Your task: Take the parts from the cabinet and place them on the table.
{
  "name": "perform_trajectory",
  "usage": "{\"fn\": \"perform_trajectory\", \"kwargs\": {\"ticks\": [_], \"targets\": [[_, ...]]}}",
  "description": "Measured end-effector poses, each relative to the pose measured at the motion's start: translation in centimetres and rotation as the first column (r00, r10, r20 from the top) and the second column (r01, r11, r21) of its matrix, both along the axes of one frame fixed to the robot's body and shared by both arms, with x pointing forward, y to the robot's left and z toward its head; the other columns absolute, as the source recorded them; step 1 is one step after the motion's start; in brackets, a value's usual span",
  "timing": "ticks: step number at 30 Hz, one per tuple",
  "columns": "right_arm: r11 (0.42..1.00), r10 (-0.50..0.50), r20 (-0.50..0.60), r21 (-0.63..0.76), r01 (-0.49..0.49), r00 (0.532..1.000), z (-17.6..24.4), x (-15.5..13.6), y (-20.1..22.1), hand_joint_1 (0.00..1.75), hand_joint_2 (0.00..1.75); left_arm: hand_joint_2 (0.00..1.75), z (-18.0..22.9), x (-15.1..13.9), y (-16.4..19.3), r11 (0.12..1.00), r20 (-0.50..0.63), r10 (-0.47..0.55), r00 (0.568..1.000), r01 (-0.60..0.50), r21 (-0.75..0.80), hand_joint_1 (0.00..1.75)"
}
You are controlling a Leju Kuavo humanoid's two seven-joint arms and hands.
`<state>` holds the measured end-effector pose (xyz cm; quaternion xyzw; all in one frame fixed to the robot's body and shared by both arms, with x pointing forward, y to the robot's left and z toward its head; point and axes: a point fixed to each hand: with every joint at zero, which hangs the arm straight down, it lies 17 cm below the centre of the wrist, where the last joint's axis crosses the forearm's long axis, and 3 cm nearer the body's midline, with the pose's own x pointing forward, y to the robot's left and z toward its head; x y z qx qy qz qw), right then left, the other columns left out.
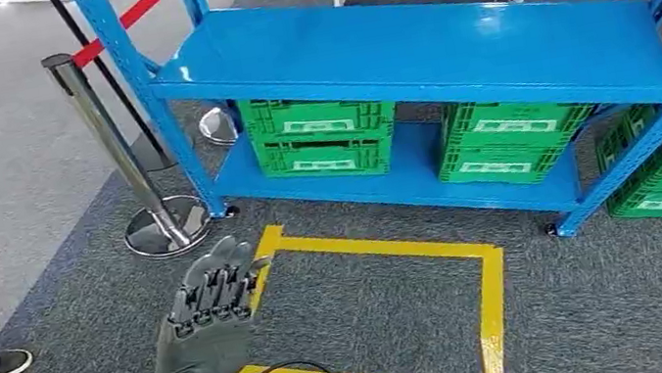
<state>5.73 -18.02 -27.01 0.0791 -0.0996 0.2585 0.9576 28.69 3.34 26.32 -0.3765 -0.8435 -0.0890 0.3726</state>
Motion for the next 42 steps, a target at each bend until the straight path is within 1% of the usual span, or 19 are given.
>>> {"fn": "perform_trajectory", "kwargs": {"ticks": [42], "targets": [[1.0,0.001,0.001,0.0,-0.001,1.0,-0.01,-0.07,0.01,0.0,0.0,0.0,-0.13,0.1,0.23,1.0,-0.009,0.005,1.0,-0.005,-0.006,0.0]]}}
